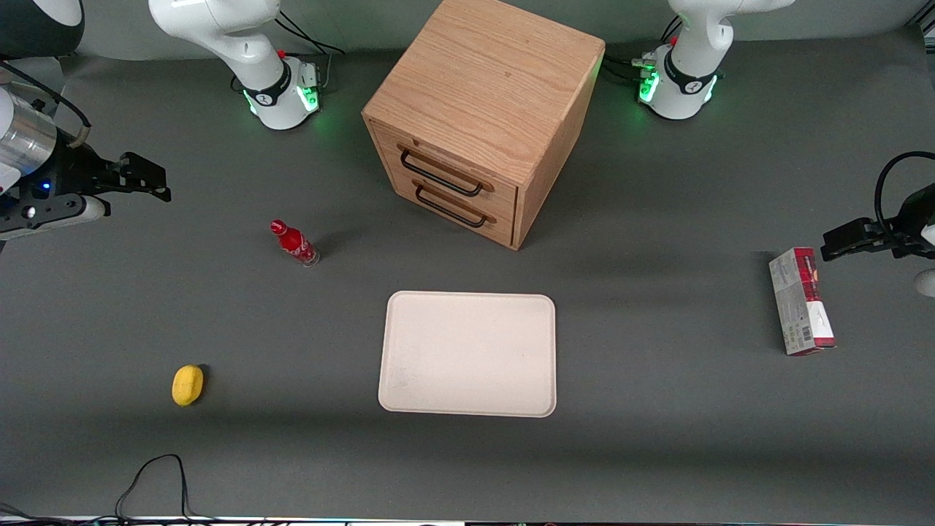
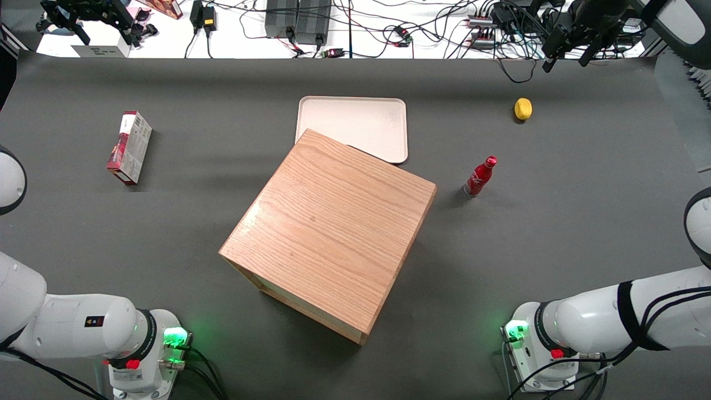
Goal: Open upper drawer
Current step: 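Move the right gripper toward the upper drawer's black handle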
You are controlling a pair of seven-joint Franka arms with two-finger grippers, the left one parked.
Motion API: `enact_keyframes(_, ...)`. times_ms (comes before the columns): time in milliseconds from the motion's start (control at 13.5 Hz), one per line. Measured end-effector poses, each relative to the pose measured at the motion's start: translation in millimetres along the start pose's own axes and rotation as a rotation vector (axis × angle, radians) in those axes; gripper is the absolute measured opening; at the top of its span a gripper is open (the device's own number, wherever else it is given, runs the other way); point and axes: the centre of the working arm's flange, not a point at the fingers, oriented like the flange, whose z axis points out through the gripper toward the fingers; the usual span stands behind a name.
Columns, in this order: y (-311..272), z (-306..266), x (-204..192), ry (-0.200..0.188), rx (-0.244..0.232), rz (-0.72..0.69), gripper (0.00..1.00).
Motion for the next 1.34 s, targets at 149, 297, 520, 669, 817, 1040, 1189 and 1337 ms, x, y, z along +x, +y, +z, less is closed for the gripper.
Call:
enact_keyframes(149,-27.7,5.0,14.3,-0.006,0.011,-0.085,1.00)
enact_keyframes(297,-71.9,8.9,31.3,-0.009,0.007,-0.167,1.00)
enact_keyframes(520,-140.0,16.1,55.6,-0.010,-0.008,-0.279,1.00)
enact_keyframes(669,-171.1,29.1,68.6,-0.022,0.034,-0.320,1.00)
enact_keyframes(817,-193.6,40.5,81.1,-0.031,0.095,-0.348,1.00)
enact_keyframes(1040,-238.3,60.2,93.1,-0.047,0.112,-0.426,1.00)
enact_keyframes(1189,-272.8,79.1,98.6,-0.048,0.120,-0.540,1.00)
enact_keyframes(1337,-299.1,103.1,104.3,-0.058,0.132,-0.635,1.00)
